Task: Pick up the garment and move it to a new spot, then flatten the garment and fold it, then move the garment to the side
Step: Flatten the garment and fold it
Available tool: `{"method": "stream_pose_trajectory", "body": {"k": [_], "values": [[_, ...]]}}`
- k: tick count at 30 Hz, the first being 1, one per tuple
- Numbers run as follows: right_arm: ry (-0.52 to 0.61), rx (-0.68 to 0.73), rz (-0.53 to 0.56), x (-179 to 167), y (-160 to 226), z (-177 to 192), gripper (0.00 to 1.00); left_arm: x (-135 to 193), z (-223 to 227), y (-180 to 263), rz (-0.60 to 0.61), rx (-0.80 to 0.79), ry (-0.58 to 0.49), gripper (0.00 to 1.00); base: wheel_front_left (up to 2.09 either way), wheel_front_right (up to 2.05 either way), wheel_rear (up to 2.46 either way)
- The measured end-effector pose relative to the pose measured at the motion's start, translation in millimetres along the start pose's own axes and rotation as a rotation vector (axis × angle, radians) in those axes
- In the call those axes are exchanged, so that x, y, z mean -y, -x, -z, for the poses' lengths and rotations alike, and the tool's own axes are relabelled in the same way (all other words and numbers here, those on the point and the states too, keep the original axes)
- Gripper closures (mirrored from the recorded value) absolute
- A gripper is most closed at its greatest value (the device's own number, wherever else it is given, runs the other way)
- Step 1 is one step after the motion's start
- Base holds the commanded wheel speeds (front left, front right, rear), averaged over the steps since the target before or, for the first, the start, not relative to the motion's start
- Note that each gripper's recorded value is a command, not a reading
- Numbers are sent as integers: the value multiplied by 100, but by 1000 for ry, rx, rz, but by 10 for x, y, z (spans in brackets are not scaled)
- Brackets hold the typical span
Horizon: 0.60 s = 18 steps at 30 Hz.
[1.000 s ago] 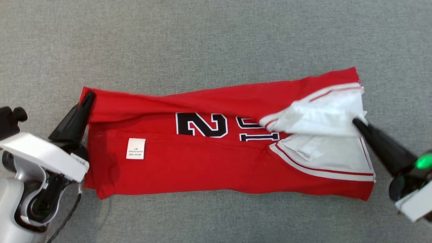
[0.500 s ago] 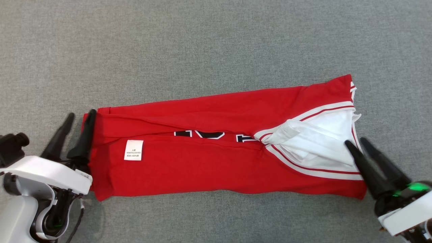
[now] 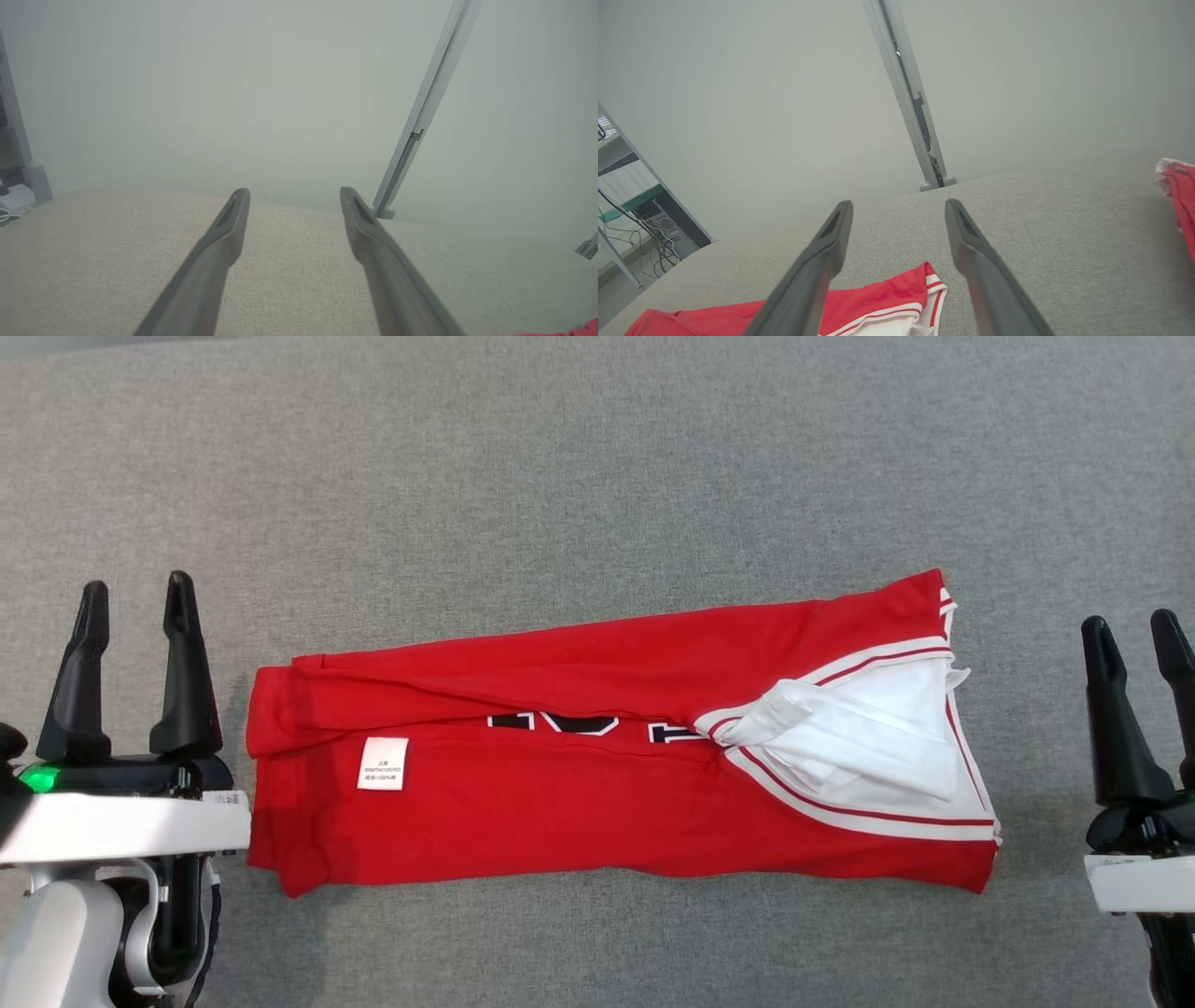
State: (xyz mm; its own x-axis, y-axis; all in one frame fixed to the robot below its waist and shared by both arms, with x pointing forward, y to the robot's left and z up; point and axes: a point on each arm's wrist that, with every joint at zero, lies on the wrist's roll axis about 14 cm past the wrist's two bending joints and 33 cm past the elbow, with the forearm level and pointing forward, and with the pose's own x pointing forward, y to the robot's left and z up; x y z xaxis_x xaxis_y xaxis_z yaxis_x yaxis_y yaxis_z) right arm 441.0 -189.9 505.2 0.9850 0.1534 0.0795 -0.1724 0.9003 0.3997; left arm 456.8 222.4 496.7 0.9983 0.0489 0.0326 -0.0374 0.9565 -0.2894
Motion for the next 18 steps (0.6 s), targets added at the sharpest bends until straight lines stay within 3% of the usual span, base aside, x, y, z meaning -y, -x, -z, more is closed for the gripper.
{"method": "stream_pose_trajectory", "body": {"k": [6,18], "values": [[61,4,-9,-89,-33,3,0,29,-172,155,-4,61,-96,0,0,0,0],[237,-70,18,-10,-4,193,0,7,11,427,-13,0,-189,0,0,0,0]]}}
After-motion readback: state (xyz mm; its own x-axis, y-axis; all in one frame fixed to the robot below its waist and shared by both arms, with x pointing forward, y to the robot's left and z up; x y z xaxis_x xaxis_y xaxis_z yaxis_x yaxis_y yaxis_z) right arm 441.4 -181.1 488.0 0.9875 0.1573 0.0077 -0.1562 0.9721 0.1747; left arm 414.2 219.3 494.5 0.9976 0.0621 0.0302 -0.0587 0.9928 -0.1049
